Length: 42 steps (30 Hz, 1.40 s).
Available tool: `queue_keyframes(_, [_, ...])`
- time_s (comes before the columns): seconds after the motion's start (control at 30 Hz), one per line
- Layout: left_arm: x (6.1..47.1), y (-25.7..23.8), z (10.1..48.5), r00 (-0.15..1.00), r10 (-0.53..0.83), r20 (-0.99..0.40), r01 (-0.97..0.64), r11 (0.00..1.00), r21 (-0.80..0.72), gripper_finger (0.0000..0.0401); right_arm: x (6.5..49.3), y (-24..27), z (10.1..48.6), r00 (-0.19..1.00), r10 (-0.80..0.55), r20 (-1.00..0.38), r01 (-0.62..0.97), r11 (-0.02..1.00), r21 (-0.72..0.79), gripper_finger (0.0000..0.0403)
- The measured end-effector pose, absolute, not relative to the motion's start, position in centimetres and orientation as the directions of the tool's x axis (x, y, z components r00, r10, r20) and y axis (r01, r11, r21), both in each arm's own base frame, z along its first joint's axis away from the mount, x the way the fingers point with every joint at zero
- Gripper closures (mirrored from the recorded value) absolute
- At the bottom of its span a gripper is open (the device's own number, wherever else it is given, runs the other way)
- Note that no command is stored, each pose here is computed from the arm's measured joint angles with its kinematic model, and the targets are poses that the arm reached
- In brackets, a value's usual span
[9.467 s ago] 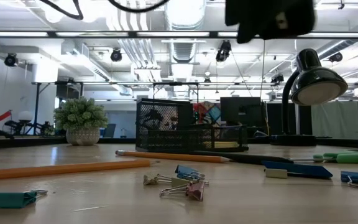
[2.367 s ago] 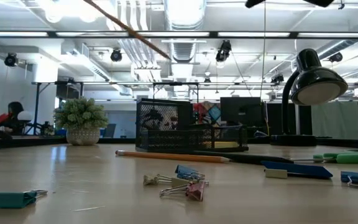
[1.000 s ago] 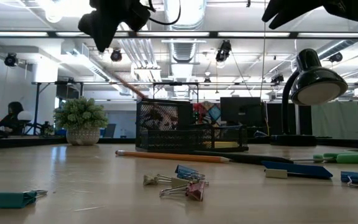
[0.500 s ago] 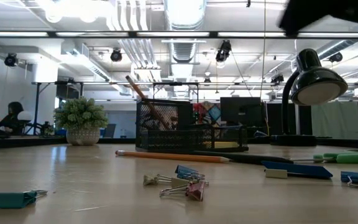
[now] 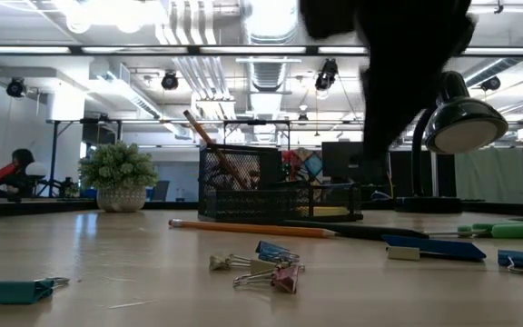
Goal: Pick and place office supplies into organizer
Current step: Put the orange pencil into the black desk organizer
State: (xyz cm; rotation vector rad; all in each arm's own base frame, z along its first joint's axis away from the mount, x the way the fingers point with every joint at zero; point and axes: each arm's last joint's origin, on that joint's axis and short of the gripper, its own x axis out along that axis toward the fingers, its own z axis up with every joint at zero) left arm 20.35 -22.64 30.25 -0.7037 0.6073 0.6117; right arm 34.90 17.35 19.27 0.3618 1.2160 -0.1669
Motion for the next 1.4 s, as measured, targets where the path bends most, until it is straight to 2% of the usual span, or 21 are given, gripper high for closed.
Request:
queue_keyframes(0.1, [20.0, -22.7, 28.1, 0.671, 0.323, -0.667, -0.712, 0.530, -0.460, 0.0254, 35.8, 16.4, 17.7, 0.278, 0.117, -0.953, 0.323, 0.924, 0.207, 0.0300])
queue_keyframes(0.23, [19.6, -22.2, 25.7, 0.658, 0.358, -0.663, -0.736, 0.494, -0.463, 0.0254, 36.5, 15.4, 16.4, 0.280, 0.052, -0.959, 0.464, 0.867, 0.183, 0.0367])
queue_keyframes(0.33, [19.3, -21.5, 24.1, 0.638, 0.392, -0.663, -0.758, 0.470, -0.452, 0.0254, 36.4, 14.6, 16.6, 0.304, -0.041, -0.952, 0.670, 0.719, 0.183, 0.0388])
queue_keyframes(0.43, [18.9, -20.9, 22.7, 0.622, 0.429, -0.655, -0.776, 0.450, -0.442, 0.0254, 36.2, 14.0, 17.3, 0.361, -0.098, -0.927, 0.827, 0.492, 0.270, 0.0393])
queue_keyframes(0.53, [18.6, -20.3, 21.5, 0.602, 0.456, -0.656, -0.795, 0.424, -0.434, 0.0254, 36.2, 13.7, 17.4, 0.400, -0.061, -0.914, 0.871, 0.337, 0.359, 0.0394])
queue_keyframes(0.7, [18.0, -19.5, 20.7, 0.593, 0.464, -0.658, -0.801, 0.426, -0.421, 0.0254, 35.4, 13.4, 16.4, 0.376, 0.003, -0.927, 0.909, 0.194, 0.369, 0.0394])
queue_keyframes(0.87, [17.5, -18.8, 20.2, 0.586, 0.477, -0.655, -0.805, 0.438, -0.400, 0.0253, 35.9, 13.7, 16.1, 0.426, 0.030, -0.904, 0.892, 0.149, 0.426, 0.0394])
queue_keyframes(1.4, [18.0, -18.1, 20.4, 0.583, 0.493, -0.645, -0.800, 0.486, -0.351, 0.0253, 35.2, 13.2, 14.8, 0.414, -0.038, -0.909, 0.903, 0.141, 0.406, 0.0394])
